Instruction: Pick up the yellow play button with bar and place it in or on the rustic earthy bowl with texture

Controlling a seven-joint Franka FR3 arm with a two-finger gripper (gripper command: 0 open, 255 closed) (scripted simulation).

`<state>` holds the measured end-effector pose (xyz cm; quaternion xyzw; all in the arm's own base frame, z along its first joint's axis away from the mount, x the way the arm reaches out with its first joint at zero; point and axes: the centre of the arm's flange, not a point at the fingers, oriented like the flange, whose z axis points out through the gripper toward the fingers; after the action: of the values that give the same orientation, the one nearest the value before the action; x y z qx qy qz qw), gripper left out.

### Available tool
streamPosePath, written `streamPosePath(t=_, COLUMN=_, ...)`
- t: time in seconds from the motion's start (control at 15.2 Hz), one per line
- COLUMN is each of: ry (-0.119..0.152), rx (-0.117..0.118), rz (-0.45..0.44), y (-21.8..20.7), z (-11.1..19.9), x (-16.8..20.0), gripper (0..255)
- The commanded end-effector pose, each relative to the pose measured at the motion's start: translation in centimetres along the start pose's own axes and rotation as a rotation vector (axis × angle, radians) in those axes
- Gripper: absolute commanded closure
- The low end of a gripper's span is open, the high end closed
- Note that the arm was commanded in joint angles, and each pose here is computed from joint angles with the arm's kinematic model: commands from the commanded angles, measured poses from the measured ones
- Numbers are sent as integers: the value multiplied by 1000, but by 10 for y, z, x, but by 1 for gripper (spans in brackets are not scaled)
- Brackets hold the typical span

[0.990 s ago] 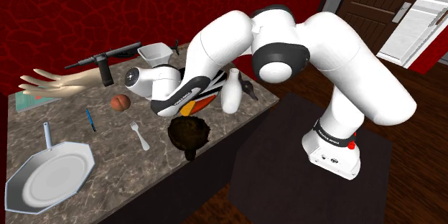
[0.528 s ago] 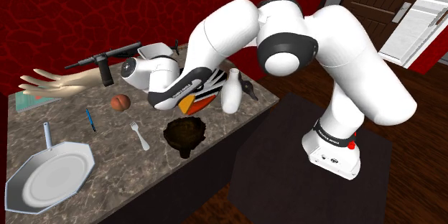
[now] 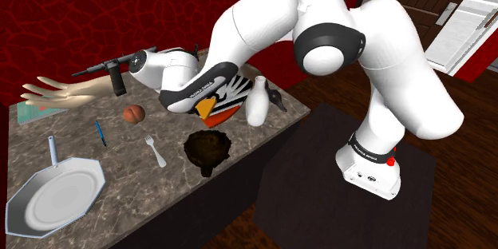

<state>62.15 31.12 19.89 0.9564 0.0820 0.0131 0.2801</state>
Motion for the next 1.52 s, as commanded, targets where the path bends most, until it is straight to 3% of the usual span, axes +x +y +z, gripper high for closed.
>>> streamPosePath(t=0.0, ry=0, rx=0, rz=0, y=6, z=-8, x=0, gripper=255)
streamPosePath(t=0.59, ry=0, rx=0, rz=0, y=31, z=-48, x=-1, gripper=255)
streamPosePath(t=1.45, ry=0, rx=0, rz=0, y=-67, z=-113, x=-126, gripper=255)
